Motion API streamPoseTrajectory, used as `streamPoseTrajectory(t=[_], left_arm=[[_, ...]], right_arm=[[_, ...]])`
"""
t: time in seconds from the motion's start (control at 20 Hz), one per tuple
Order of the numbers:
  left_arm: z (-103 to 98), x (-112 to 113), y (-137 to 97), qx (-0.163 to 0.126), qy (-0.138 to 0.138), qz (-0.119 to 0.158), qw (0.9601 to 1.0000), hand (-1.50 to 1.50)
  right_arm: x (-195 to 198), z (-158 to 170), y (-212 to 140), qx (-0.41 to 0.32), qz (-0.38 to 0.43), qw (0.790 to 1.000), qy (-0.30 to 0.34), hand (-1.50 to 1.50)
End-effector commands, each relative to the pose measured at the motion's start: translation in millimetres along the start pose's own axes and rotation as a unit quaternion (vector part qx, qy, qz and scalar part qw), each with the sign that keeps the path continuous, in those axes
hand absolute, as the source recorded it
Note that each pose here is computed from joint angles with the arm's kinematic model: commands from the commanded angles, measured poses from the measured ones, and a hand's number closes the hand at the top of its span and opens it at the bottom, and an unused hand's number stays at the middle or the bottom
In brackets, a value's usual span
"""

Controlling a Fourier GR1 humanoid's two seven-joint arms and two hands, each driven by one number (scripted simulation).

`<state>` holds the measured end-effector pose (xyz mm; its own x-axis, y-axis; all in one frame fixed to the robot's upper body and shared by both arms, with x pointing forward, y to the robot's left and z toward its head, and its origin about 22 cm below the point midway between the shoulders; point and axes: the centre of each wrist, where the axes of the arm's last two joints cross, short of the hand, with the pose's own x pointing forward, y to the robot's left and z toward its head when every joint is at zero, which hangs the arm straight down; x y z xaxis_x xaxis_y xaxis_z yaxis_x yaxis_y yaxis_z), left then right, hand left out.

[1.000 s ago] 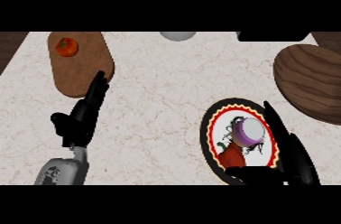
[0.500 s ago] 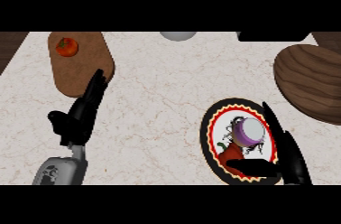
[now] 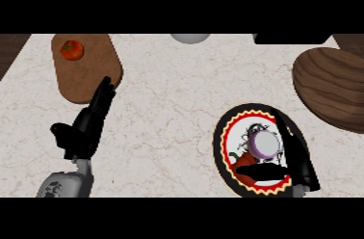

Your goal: Pick the can from the plate and place it in the bowl

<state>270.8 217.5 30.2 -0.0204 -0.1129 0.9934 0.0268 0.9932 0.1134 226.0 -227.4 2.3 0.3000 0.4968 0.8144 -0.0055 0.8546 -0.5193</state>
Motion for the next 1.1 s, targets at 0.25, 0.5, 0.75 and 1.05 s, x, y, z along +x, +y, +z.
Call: streamPoseTrajectory(t=[0.25,0.5,0.75,1.05], left_arm=[[-7,8,-4,0.000,-0.006,0.001,1.0000,0.00],[5,0,-13,-0.004,-0.002,0.001,1.0000,0.00],[2,-6,0,0.008,-0.004,0.002,1.0000,0.00],[5,-10,-1,0.001,-0.003,0.010,0.9999,0.00]], right_arm=[[17,-5,21,0.060,0.102,0.990,-0.075,1.50],[-29,-1,10,0.100,0.081,0.986,-0.105,1.50],[-23,16,-52,0.261,0.073,0.940,-0.209,1.50],[-61,36,-92,0.248,0.031,0.922,-0.296,1.50]])
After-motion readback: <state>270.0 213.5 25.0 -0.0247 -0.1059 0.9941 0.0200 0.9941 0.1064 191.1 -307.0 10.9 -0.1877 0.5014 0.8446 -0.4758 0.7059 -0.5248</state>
